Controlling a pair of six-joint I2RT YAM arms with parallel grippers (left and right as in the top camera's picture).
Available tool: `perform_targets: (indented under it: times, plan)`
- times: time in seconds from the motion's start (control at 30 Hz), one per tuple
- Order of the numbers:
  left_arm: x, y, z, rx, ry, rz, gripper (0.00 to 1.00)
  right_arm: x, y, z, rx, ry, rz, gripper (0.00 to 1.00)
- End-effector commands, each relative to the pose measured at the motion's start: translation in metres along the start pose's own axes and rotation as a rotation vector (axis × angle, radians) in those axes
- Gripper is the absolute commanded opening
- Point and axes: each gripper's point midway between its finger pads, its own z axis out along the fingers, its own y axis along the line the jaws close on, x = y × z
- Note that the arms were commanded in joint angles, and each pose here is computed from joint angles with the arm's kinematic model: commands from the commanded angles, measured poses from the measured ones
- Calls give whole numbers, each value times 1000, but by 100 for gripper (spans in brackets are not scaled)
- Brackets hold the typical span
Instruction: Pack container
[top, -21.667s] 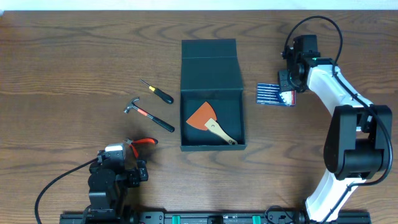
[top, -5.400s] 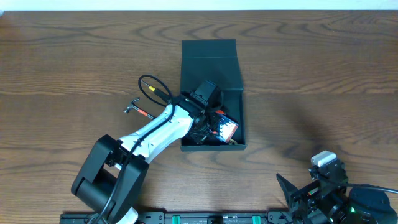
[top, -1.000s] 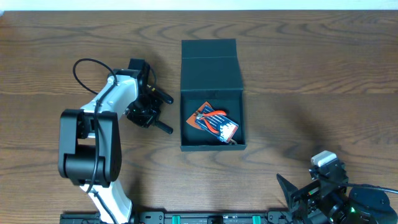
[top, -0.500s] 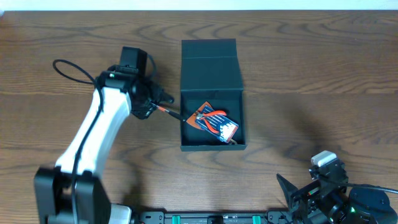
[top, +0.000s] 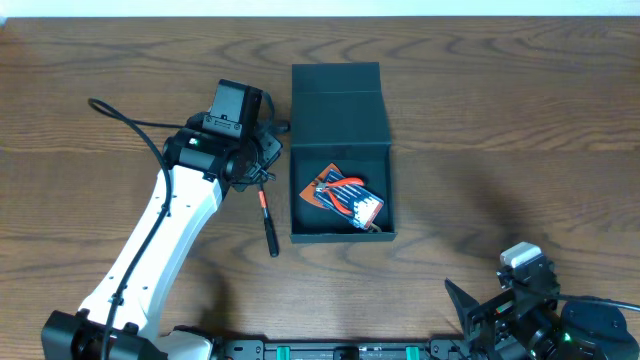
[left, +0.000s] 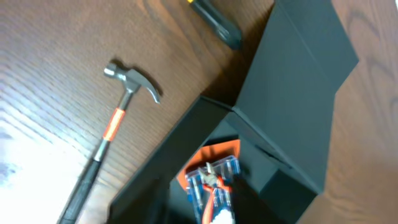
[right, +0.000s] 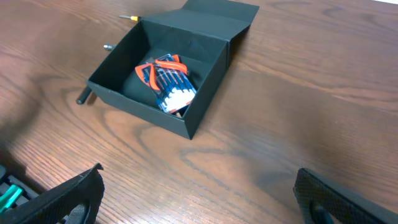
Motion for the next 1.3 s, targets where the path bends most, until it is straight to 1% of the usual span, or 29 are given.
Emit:
perform_targets:
  times: [0.0,0.07,0.1,0.13,0.27,0.33,0.5,0.63,0.7,0.77,0.83,0.9,0.97,1.27]
  plan:
    - [-8,13,7,-64,-18,-24,53,0,-1,-1,7,-4,17,99]
    - [-6,26,14,-122,7,-32,71,0,-1,-1,7,-4,17,99]
    - [-5,33,18,-152,23,-29,75,0,-1,-1,7,-4,17,99]
    - [-4,38,23,-180,43,-2,76,0,-1,-1,7,-4,17,99]
    - [5,52,48,-254,124,151,76,0,-1,-1,7,-4,17,99]
    - [9,61,60,-297,161,179,76,0,-1,-1,7,-4,17,99]
    - [26,82,85,-385,263,165,76,0,-1,-1,7,-4,17,99]
    - [34,96,95,-431,300,159,76,0,-1,-1,7,-4,17,99]
    - [38,102,99,-450,317,155,75,0,-1,-1,7,-4,17,99]
    - [39,106,104,-465,328,153,71,0,-1,-1,7,-4,17,99]
    - [40,108,108,-470,337,162,67,0,-1,-1,7,-4,17,99]
    - [41,108,113,-461,348,183,65,0,-1,-1,7,-4,17,99]
    - [41,106,118,-444,358,209,65,0,-1,-1,7,-4,17,99]
    - [44,111,131,-457,377,219,65,0,-1,-1,7,-4,17,99]
